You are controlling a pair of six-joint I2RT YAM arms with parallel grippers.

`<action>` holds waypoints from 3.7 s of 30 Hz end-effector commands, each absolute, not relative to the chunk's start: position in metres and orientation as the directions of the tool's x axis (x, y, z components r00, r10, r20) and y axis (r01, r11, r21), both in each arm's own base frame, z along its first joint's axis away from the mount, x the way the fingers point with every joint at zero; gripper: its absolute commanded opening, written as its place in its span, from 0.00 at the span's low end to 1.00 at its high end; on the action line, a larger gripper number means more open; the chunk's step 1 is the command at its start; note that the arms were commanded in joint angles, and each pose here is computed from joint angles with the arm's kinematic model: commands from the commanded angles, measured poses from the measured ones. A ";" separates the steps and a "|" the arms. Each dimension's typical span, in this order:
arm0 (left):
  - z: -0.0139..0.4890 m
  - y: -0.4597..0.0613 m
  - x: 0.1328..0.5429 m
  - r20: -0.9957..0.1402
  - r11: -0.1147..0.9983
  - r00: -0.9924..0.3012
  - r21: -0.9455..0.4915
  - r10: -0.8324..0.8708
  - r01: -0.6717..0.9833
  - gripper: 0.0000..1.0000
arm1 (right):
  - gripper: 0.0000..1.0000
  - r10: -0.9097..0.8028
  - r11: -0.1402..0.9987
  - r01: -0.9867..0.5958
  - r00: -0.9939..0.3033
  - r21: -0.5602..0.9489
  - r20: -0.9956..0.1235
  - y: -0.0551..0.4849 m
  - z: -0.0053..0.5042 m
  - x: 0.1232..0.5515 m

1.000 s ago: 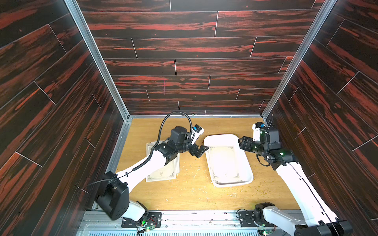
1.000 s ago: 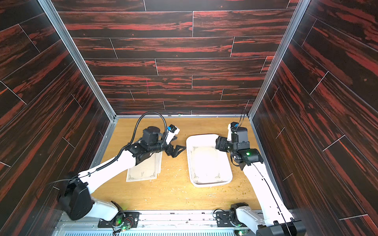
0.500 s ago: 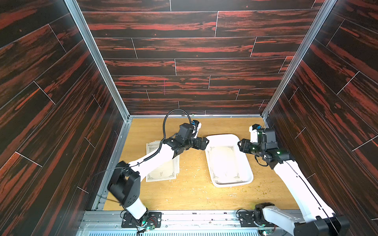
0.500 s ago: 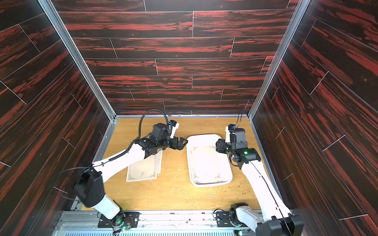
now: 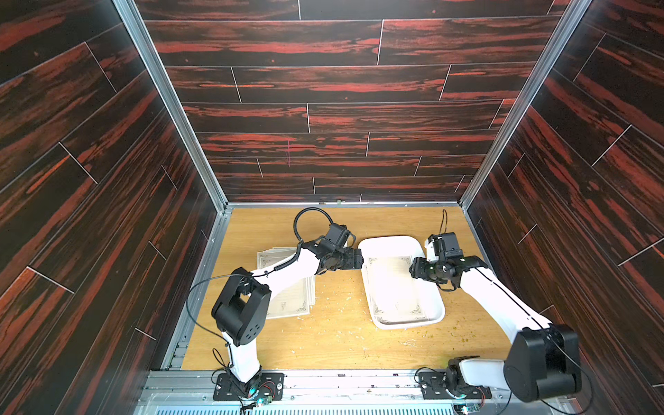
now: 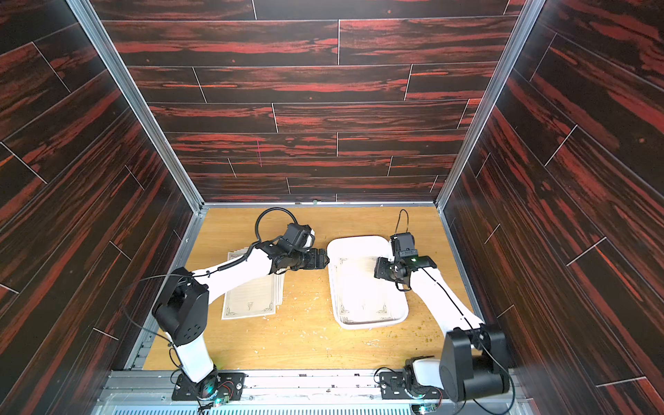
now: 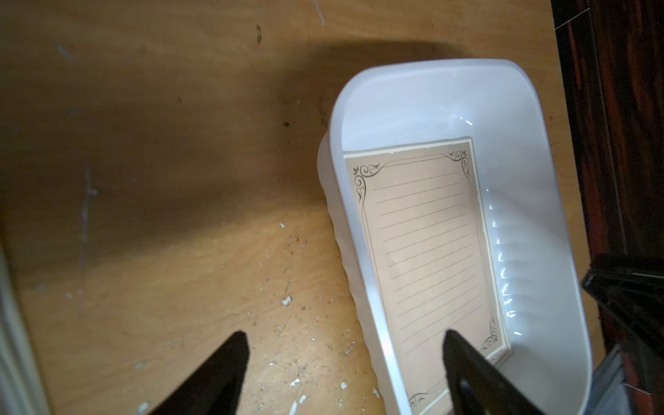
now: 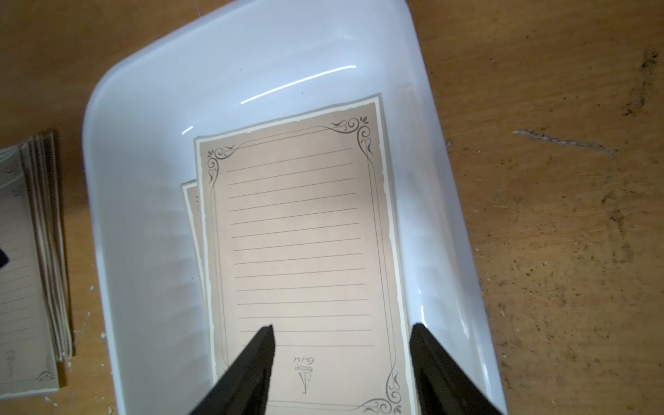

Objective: Take out the stationery paper from the storage box
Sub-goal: Pick up the stationery paper from the storage box.

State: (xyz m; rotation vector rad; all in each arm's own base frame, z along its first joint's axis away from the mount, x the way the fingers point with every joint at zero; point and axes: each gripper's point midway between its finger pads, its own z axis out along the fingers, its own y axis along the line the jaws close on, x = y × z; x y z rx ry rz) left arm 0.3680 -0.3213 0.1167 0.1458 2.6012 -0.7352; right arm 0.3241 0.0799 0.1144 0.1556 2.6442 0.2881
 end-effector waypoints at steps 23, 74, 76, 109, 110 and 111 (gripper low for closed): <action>0.084 -0.344 0.354 -0.272 0.833 -0.962 -0.535 -0.012 0.141 0.58 | 0.67 0.203 0.974 0.154 -0.915 0.166 -0.348 0.071 0.045 0.331; 0.084 -0.343 0.358 -0.261 0.848 -0.965 -0.513 -0.007 0.132 0.55 | 0.79 0.149 0.987 0.160 -0.932 -0.006 -0.329 0.069 0.027 0.350; 0.084 -0.343 0.357 -0.260 0.848 -0.966 -0.513 -0.007 0.131 0.56 | 0.79 0.152 0.987 0.158 -0.936 0.007 -0.317 0.072 0.023 0.349; 0.112 -0.358 0.372 -0.285 0.817 -0.958 -0.560 -0.040 0.133 0.57 | 0.73 0.192 0.968 0.136 -0.943 0.213 -0.272 0.102 0.022 0.342; 0.110 -0.358 0.373 -0.280 0.817 -0.959 -0.562 -0.043 0.127 0.57 | 0.73 0.191 0.967 0.134 -0.944 0.218 -0.269 0.103 0.022 0.342; 0.108 -0.359 0.374 -0.276 0.817 -0.960 -0.563 -0.049 0.120 0.57 | 0.73 0.188 0.966 0.129 -0.945 0.224 -0.266 0.105 0.022 0.342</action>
